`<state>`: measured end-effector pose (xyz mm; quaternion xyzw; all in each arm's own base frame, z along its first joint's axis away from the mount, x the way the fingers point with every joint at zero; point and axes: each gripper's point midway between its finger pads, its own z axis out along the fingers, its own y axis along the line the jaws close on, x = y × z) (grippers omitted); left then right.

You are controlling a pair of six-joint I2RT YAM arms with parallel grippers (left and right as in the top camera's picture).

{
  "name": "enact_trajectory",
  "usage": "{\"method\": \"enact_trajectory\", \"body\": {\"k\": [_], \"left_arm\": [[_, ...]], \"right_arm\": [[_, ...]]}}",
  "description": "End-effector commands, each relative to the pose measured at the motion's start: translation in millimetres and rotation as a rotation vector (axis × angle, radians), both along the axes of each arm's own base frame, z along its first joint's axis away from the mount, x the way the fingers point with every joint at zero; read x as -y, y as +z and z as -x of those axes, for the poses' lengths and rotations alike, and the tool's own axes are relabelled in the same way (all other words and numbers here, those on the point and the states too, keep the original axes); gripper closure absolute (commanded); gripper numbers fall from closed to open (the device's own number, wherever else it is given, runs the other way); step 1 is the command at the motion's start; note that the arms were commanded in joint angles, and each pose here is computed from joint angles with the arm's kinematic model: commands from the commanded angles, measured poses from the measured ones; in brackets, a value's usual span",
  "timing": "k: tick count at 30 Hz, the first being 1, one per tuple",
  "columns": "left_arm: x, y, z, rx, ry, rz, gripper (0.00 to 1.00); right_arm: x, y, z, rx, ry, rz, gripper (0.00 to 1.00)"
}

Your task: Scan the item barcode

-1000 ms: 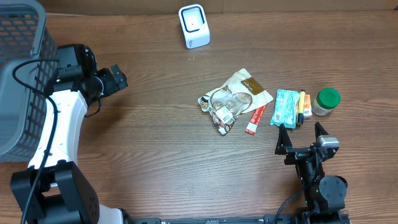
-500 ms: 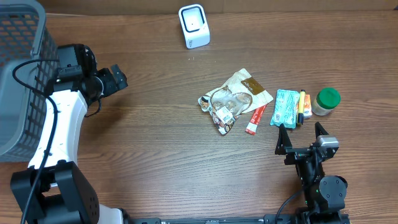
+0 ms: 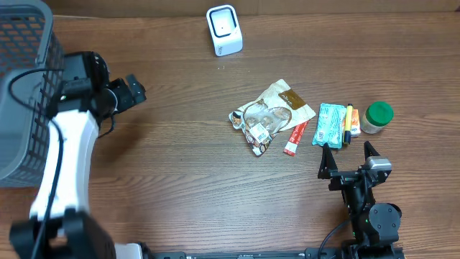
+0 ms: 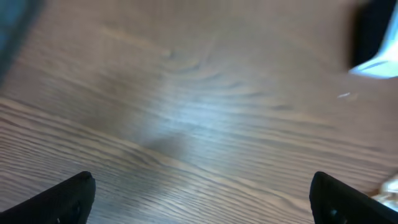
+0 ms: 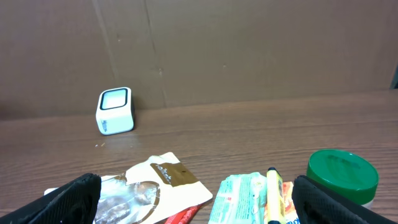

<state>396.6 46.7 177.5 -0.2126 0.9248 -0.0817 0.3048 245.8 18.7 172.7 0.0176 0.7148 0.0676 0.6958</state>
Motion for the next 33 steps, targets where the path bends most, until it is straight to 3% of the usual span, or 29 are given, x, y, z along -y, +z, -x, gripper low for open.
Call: {"method": "enact_trajectory", "body": {"k": [1,7,14,20,28,33], "left_arm": [[6.4,89.2,21.3,0.238,-0.015,-0.05,0.0],[15.2,183.5,78.1,0.519,-0.012,-0.098,0.0],[22.4,223.5,119.3,0.662,-0.013,-0.121,0.0],[26.7,202.0,144.8,0.663,-0.013,-0.122,0.0],[43.8,93.7,183.0,0.568,-0.053,-0.06,0.0],[38.3,93.1,190.4,0.782,-0.018,-0.126,0.0]], "right_arm": [[0.9,-2.4,-0.1,0.002,-0.003,0.004,0.0],[0.9,-2.4,-0.1,0.002,-0.003,0.004,0.0],[0.9,-2.4,-0.1,0.002,-0.003,0.004,0.0],[0.9,-2.4,-0.1,0.002,-0.003,0.004,0.0],[0.9,-2.4,-0.1,0.002,-0.003,0.004,0.0],[0.9,-2.4,-0.1,0.002,-0.003,0.004,0.0]]}}
